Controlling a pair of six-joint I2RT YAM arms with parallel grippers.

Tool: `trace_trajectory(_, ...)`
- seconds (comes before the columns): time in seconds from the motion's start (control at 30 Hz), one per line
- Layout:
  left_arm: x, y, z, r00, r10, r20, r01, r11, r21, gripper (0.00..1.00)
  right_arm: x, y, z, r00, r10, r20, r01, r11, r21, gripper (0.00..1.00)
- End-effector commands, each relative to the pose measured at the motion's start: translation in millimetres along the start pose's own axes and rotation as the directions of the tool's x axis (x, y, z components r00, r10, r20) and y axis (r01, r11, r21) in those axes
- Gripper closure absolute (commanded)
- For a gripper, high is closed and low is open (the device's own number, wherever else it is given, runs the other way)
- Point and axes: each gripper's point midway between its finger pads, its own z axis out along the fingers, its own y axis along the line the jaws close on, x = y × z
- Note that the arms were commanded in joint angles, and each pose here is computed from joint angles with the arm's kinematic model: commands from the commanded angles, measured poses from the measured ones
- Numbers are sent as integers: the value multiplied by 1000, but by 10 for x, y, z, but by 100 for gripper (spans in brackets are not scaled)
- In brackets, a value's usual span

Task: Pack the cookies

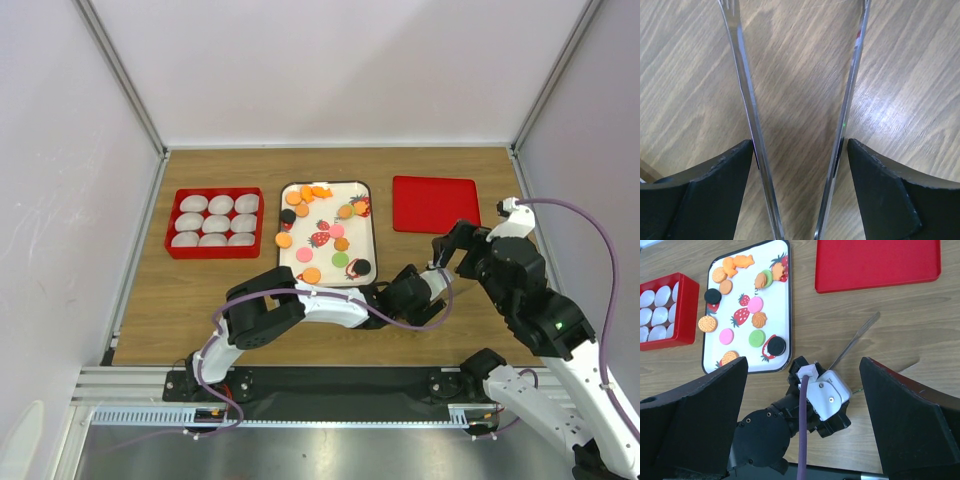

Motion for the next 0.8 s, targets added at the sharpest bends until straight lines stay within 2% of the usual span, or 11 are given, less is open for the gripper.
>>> trace_trajectory(0.0, -99, 13, -8, 998, -56, 23, 56, 998, -17, 17, -80, -7, -51, 999, 25, 31, -25, 1000, -2, 0)
trace_trajectory(0.27, 72, 87, -82, 997, -77, -6, 76, 996, -48, 16, -43, -20, -49, 999, 32, 27, -32, 999, -1, 0)
trace_trajectory(0.37, 110, 83, -90, 996, -87, -13, 86, 995, -50, 21, -44, -22, -49, 999, 35, 30, -35, 999, -1, 0)
trace_trajectory(0.53, 92, 108, -91, 996, -90, -8, 89, 994, -61, 34, -51, -16, -52, 999, 36, 32, -36, 999, -4, 0)
trace_trajectory(0.63, -59, 142, -152, 996, -85, 21, 86, 994, -73, 41, -87, 2, -63, 999, 38, 38, -38, 999, -10, 0)
trace_trajectory(0.77, -384, 207, -345, 993, -81, 90, 89, 992, -88, 44, -208, 9, -115, 997, 32, 66, -31, 999, -8, 0)
